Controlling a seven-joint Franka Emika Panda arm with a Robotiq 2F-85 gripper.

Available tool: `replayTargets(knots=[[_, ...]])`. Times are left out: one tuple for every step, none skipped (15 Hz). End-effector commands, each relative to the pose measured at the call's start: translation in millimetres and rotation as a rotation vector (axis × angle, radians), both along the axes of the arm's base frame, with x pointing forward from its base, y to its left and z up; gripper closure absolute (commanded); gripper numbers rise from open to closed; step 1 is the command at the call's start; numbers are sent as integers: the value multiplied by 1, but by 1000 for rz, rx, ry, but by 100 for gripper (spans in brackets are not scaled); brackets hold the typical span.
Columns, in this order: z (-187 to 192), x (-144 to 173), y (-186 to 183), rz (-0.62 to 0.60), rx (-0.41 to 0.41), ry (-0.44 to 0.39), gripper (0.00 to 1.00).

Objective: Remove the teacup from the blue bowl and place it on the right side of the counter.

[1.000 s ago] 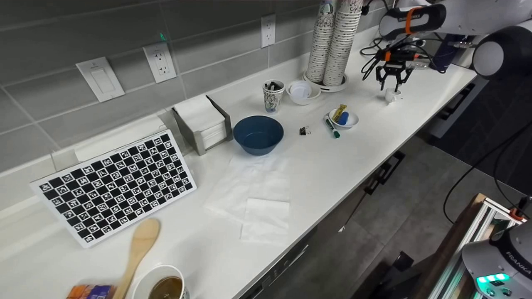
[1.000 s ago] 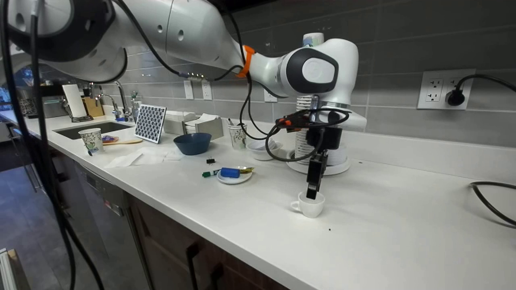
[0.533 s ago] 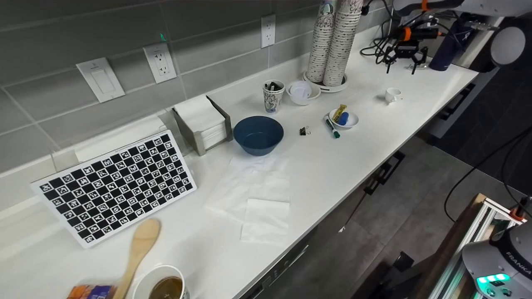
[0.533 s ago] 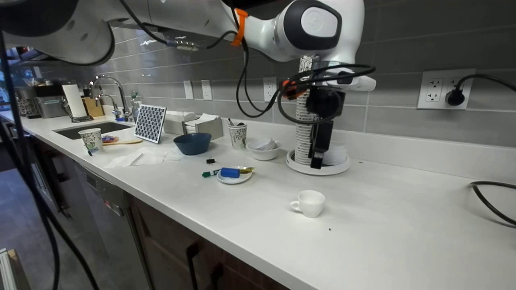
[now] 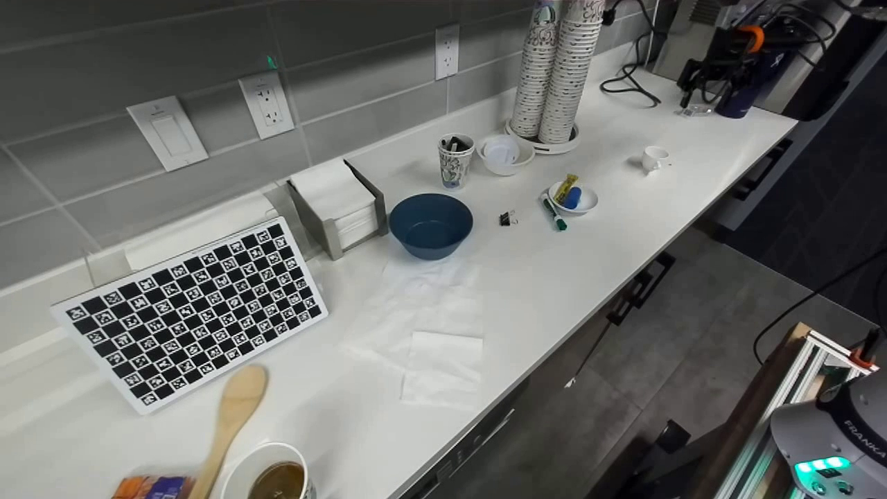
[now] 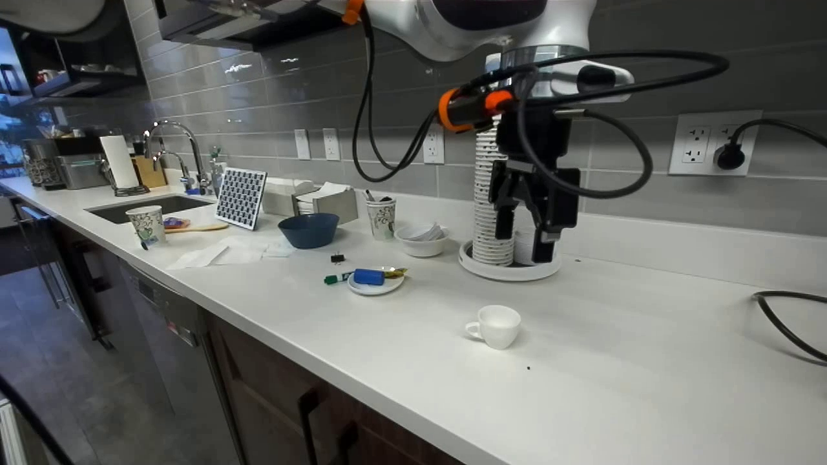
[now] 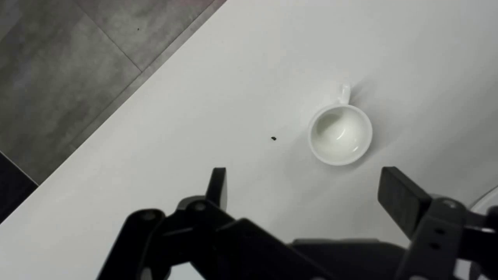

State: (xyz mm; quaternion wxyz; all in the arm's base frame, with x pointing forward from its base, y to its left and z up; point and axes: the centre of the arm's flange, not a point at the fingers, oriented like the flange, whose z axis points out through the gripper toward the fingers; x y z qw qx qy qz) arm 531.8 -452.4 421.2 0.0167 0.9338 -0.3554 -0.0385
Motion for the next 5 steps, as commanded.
replayTargets(knots=[[5, -85, 12, 148, 35, -124, 0], [7, -100, 4, 178, 38, -159, 0], [10, -115, -3, 202, 47, -196, 0], [12, -131, -10, 214, 60, -239, 0], [14, -75, -28, 169, 19, -150, 0]])
